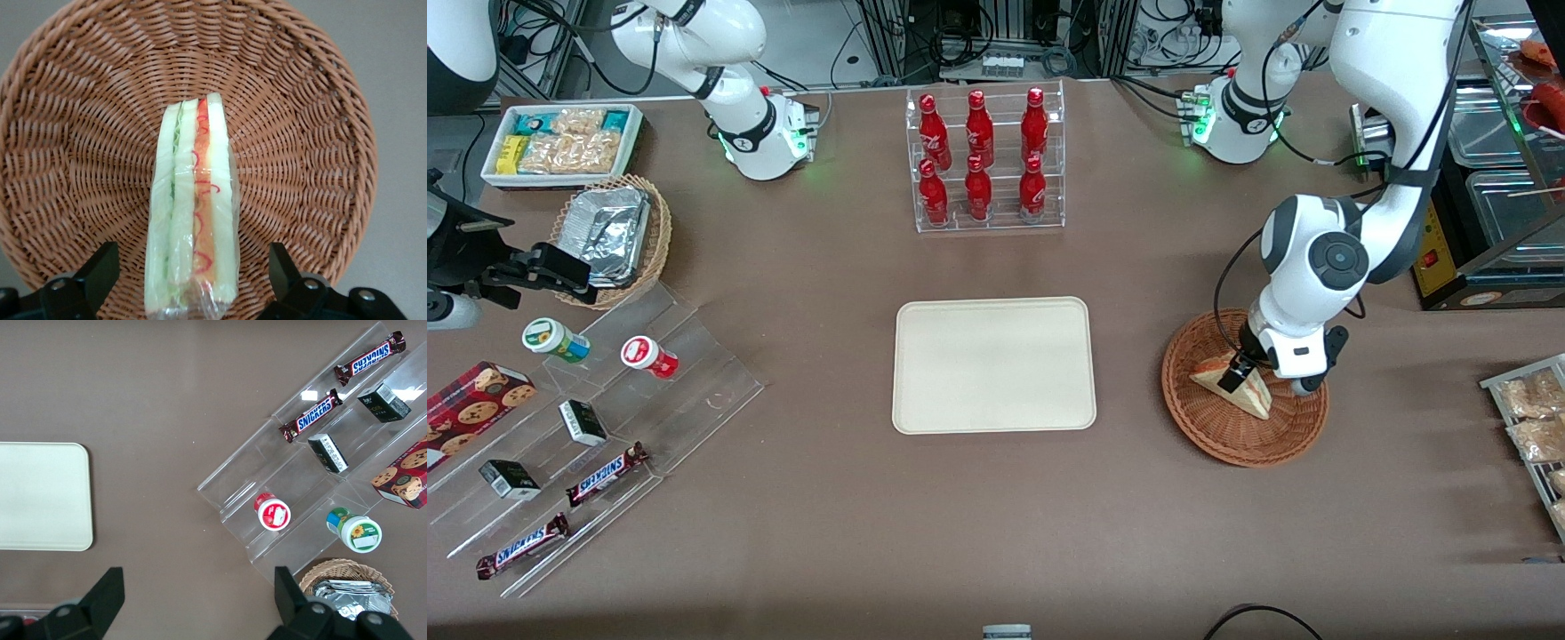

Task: Place sandwich from basket to tray
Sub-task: 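Lower the open left gripper and close it on the sandwich, then lift the sandwich and carry it over the cream tray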

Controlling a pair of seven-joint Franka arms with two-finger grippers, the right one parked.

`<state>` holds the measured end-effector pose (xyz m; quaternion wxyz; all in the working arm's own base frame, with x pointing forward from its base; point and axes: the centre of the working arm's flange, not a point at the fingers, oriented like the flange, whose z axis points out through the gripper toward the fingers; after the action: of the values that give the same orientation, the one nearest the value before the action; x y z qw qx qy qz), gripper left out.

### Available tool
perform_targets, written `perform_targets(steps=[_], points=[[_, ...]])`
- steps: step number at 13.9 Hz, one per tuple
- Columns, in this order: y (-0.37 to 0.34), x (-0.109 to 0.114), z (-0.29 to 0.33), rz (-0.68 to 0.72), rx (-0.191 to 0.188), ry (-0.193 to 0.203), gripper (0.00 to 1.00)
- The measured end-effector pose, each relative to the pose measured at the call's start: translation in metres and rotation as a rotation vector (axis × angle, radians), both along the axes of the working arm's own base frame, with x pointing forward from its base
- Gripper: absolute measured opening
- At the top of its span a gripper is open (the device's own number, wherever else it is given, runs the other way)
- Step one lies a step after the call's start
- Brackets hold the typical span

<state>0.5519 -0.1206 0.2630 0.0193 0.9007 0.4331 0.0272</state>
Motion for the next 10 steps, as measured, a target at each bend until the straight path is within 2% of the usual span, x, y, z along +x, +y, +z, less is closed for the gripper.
perform_targets(steps=[2, 5, 6, 8, 10], points=[[0.000, 0.001, -0.003, 0.010, -0.001, -0.001, 0.74], [-0.001, 0.009, 0.007, 0.011, -0.005, -0.022, 0.41], [-0.002, 0.010, 0.008, 0.001, 0.005, -0.015, 0.35], [-0.001, 0.009, 0.015, -0.037, 0.055, 0.032, 0.27], [-0.003, 0.012, 0.048, -0.080, 0.107, 0.119, 0.22]])
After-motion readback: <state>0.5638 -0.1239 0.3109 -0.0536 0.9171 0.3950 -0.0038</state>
